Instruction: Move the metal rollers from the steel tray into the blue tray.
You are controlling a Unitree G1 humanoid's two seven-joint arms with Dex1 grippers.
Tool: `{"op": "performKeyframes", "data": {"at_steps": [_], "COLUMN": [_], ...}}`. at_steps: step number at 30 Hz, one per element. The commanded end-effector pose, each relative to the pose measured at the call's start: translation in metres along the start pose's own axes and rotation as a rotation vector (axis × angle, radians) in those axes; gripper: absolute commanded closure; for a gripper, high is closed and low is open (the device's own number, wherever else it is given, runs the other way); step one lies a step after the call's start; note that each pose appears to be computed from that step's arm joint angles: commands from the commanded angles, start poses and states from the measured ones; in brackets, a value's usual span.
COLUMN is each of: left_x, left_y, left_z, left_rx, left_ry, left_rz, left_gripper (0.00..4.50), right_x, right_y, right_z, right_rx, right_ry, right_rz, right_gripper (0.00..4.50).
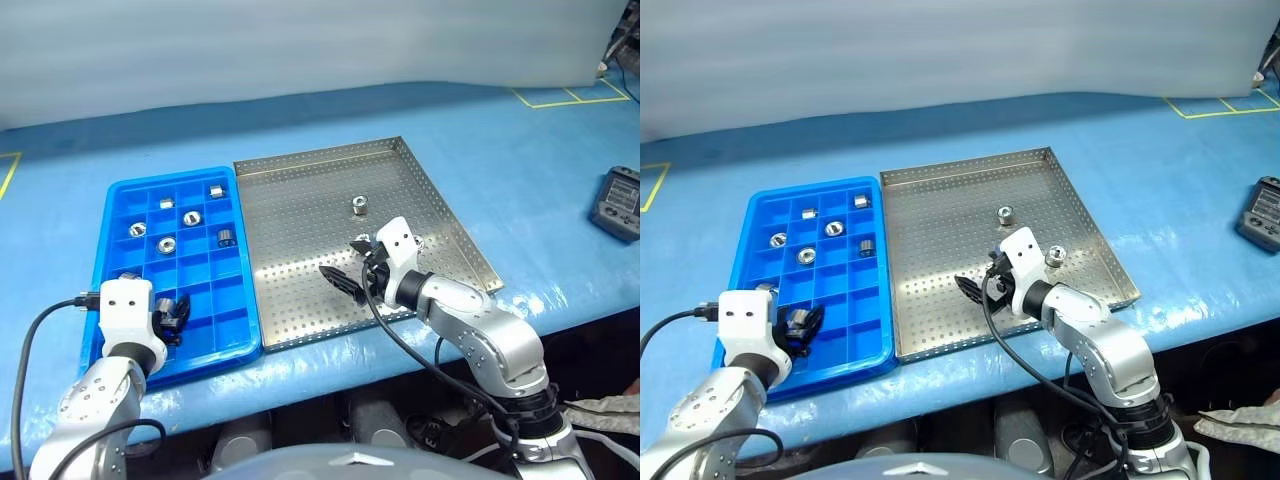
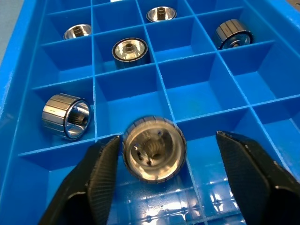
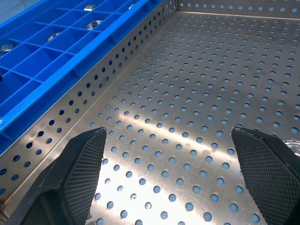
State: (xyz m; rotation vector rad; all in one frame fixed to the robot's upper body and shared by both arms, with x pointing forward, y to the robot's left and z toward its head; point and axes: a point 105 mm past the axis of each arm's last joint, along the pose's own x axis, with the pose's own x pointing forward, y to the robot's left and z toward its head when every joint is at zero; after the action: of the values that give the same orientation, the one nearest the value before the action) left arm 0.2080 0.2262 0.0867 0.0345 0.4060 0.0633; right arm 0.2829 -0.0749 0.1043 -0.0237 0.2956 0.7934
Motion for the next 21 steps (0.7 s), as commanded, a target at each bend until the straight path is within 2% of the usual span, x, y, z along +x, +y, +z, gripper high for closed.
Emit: {"op": "performKeyframes", "data": {"at_steps": [1,5,6,13,21], "left_x": [-0.009,-0.011,-0.011,-0.005,0.016], "left_y": [-0.001,-0.001,0.000,0.004,-0.040], "left_z": [0.017,0.023,0.025,0.060,0.069], "left_rx": [0.020,0.037,0.041,0.038,0.086], "left_ry": [-0.068,-0.083,-0.091,-0.279,-0.316], "left_rz": [-0.003,-0.008,-0.007,0.034,-0.214], "left_gripper": [2.99,4.32,4.47,4.47,4.47], "right_x": [0.001,0.002,0.002,0.001,-0.008], "right_y": [0.004,0.004,0.004,0.003,-0.007], "right_z": [0.012,0.012,0.012,0.012,0.011], "right_rx": [-0.031,-0.032,-0.031,-0.031,-0.030], "right_ry": [-0.038,-0.038,-0.037,-0.038,-0.052], "right_rz": [0.024,0.030,0.031,0.021,-0.064], "right_gripper": [0.00,0.00,0.00,0.00,0.00]}}
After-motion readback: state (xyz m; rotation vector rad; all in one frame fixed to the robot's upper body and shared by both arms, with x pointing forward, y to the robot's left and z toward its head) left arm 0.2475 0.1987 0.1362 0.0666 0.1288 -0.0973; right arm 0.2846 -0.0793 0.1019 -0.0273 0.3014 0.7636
